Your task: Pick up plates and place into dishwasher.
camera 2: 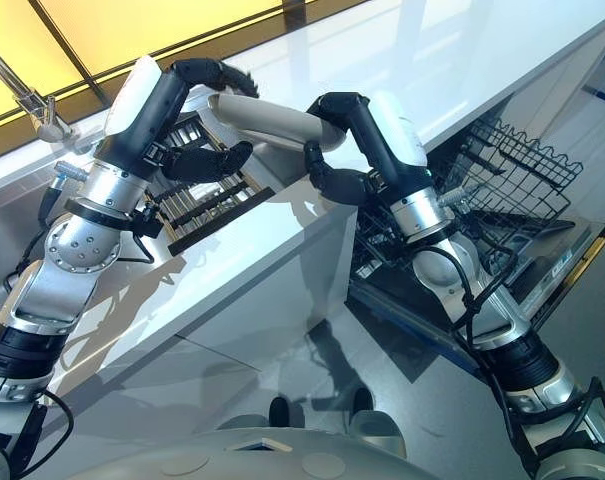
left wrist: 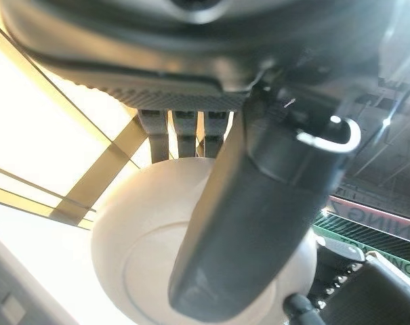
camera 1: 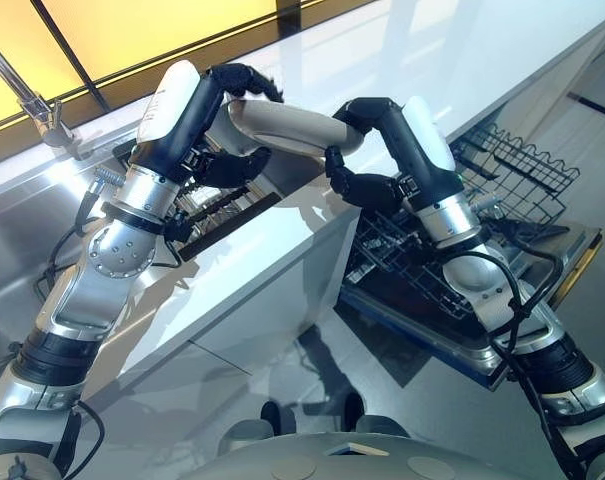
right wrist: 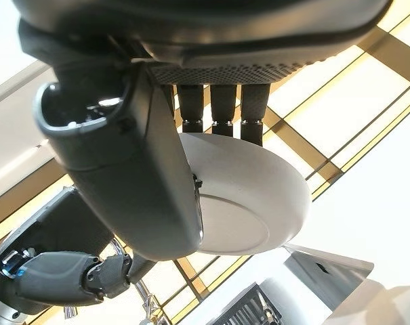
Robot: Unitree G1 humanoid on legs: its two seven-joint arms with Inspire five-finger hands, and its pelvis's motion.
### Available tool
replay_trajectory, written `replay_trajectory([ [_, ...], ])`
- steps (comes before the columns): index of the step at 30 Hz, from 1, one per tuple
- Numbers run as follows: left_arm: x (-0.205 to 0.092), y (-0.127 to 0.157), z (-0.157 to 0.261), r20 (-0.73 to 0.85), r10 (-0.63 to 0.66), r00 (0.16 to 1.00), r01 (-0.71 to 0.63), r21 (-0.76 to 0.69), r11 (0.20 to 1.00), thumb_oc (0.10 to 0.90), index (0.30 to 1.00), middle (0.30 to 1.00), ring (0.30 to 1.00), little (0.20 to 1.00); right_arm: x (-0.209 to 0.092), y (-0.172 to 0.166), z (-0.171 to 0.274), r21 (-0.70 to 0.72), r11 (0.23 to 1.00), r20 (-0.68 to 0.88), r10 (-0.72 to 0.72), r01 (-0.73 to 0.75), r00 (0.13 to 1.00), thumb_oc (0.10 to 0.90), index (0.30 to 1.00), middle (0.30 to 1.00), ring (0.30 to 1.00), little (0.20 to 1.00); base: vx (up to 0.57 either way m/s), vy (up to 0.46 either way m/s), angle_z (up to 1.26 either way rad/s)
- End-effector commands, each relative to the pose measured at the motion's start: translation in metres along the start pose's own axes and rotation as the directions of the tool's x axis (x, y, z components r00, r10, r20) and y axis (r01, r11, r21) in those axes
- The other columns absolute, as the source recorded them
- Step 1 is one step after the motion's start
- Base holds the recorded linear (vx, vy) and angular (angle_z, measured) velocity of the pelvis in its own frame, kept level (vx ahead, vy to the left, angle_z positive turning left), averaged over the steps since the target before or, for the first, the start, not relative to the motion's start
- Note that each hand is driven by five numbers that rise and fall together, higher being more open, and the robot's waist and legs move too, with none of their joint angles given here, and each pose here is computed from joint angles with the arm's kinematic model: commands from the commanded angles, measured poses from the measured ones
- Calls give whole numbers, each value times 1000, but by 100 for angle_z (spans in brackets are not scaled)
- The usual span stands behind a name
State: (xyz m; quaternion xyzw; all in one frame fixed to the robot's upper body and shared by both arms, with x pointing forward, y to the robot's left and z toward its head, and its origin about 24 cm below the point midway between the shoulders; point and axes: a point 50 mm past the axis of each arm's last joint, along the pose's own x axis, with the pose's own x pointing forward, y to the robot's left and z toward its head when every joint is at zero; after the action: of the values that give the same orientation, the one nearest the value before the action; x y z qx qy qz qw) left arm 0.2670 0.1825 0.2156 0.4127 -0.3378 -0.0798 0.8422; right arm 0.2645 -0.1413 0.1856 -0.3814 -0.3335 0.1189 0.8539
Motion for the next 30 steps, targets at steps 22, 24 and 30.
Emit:
replay_trajectory([
  [22,-14,44,-43,-164,204,965,-163,233,959,800,900,900,900,900,-3,-59,-3,-112,925,74,-357,363,931,100,300,300,300,200,5,-2,-1],
  [24,-23,40,-50,-205,185,961,-134,237,962,800,900,900,900,900,-10,-74,-4,-147,882,87,-439,448,894,100,300,300,300,200,24,-18,-11],
  [30,-45,25,-67,-316,167,934,-116,173,978,800,900,900,900,900,-34,-105,0,-196,750,176,-607,632,775,100,300,300,300,200,22,-10,-7],
])
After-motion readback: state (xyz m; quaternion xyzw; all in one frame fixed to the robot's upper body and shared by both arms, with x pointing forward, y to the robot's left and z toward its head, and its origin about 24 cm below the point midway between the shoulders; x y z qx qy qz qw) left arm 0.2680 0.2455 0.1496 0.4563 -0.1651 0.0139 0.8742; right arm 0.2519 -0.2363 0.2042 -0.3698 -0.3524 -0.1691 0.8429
